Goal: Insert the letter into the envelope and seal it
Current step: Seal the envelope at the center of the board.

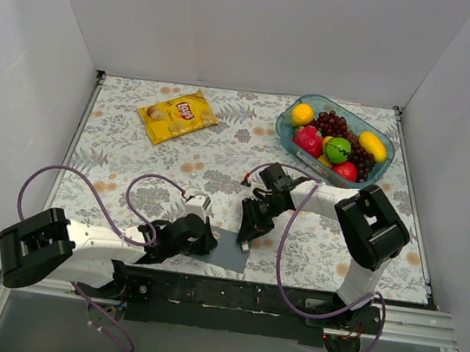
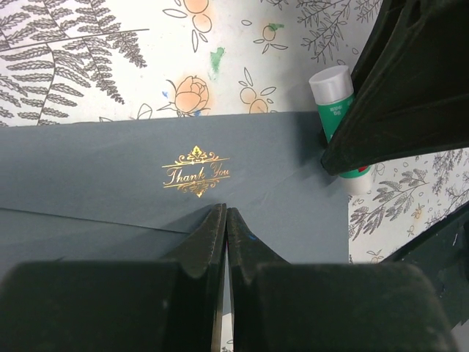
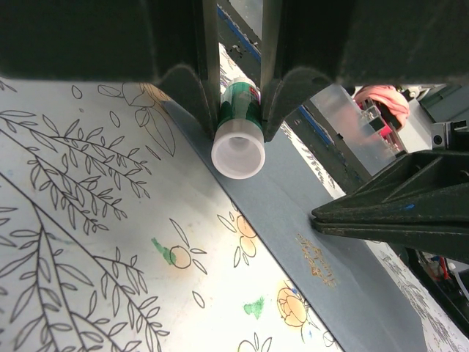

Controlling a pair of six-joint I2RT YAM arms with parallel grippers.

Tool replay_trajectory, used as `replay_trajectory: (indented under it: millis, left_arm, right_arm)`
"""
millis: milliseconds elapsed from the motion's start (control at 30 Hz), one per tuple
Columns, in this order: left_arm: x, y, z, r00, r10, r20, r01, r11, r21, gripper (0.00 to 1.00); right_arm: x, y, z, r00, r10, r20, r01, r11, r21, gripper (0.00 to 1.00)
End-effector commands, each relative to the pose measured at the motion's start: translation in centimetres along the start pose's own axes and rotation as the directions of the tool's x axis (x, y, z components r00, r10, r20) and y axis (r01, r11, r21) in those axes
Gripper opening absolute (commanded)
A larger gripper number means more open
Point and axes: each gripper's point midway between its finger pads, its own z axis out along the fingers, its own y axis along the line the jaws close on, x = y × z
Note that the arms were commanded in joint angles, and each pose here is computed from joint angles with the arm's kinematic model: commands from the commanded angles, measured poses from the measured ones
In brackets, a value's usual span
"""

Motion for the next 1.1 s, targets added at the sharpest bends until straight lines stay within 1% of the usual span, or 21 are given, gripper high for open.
replay_trajectory:
  millis: [0,300,767,1067]
  left_arm:
    - [1.0,2.9,-0.3,1.000,-0.010,-0.017,0.008,0.993,-0.122,0.00]
    - [1.4,4.7,-0.6,0.999,-0.053,-0.012,0.049,0.975,-0.217,0.00]
    - [0.8,6.6,-1.7,0.988,-0.143,0.055,0.153,0.934,-0.322,0.00]
    - [0.7,7.7,-2.0,0.983,-0.161,0.082,0.181,0.905,-0.386,0.00]
  right_arm:
    - [0.7,-2.0,0.8,1.000,-0.014,-0.015,0.015,0.998,0.067,0.01]
    - [0.6,-2.0,0.8,1.000,-0.015,-0.016,0.016,0.998,0.066,0.01]
    - [0.6,-2.0,0.9,1.000,-0.019,-0.018,0.020,0.998,0.063,0.01]
    - [0.7,-2.1,0.9,1.000,-0.018,-0.017,0.019,0.998,0.063,0.01]
